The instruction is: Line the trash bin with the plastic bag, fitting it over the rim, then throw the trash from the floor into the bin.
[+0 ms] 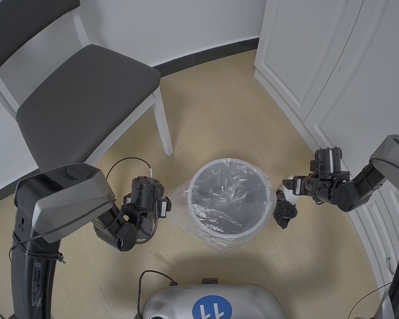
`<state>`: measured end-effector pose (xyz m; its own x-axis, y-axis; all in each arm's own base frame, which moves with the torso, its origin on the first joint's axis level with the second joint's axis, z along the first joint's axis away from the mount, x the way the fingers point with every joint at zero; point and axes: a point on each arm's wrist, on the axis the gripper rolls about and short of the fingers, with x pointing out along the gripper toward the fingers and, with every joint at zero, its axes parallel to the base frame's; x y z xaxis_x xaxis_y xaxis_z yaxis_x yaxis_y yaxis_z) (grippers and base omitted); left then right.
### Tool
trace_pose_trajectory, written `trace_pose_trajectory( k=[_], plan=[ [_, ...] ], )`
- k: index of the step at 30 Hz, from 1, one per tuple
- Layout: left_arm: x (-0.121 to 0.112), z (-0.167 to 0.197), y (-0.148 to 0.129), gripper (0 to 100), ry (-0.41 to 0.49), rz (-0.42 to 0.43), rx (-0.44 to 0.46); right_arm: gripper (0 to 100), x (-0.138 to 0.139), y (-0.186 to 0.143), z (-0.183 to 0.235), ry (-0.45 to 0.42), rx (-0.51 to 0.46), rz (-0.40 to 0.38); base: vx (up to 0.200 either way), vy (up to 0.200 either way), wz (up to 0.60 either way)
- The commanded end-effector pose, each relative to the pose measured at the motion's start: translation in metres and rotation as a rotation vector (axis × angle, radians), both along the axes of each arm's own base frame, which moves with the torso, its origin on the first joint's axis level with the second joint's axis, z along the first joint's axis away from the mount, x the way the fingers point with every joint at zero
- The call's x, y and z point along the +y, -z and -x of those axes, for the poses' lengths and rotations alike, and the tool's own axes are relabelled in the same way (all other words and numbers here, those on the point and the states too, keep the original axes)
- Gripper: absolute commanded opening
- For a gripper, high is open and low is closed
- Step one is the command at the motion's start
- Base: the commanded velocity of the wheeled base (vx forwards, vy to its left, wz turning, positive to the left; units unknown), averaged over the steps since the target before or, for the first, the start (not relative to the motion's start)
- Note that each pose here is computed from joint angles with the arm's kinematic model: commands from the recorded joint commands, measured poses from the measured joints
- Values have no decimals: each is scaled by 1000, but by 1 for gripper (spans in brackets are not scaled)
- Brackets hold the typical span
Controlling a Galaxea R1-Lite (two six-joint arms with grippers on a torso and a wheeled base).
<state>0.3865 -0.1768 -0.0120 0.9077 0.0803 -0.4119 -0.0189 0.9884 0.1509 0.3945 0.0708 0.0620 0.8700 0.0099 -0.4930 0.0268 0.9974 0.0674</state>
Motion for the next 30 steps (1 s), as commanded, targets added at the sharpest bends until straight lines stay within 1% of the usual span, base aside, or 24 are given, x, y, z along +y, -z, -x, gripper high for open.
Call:
trace_pose_trajectory(
  k=[1,2,7,9,13,14,17,21,22,23,24,25,27,30],
  plan=[
    [12,14,-35,100,30,14,-25,100,2,-31,16,-19,-63,-14,0,0,0],
    [15,18,-39,100,40,-4,-21,100,9,-41,24,-40,-82,-23,0,0,0],
    [21,22,-51,100,34,-5,-37,100,21,-54,37,-77,-109,-35,0,0,0],
    [23,26,-65,100,34,6,-64,100,27,-64,46,-93,-148,-42,0,0,0],
    [22,36,-78,100,46,16,-85,100,29,-79,62,-111,-219,-49,0,0,0],
    [22,40,-84,100,52,23,-99,100,31,-88,73,-127,-256,-54,0,0,0],
    [19,47,-98,100,66,38,-126,100,33,-105,100,-178,-336,-28,0,0,0],
    [17,56,-107,100,76,47,-145,100,32,-117,135,-246,-417,59,0,0,0],
    [17,56,-107,100,76,47,-145,100,32,-117,135,-246,-417,59,0,0,0],
    [11,63,-114,100,97,57,-160,100,26,-120,152,-281,-478,150,0,0,0],
    [11,64,-114,100,99,57,-160,100,26,-120,153,-283,-482,153,0,0,0],
    [7,67,-117,100,107,62,-166,100,23,-120,162,-299,-517,203,0,0,0],
    [3,70,-117,100,113,61,-172,100,20,-121,176,-317,-583,270,0,0,0],
    [1,73,-116,100,100,51,-175,100,14,-120,199,-347,-672,371,0,0,0]
  ],
)
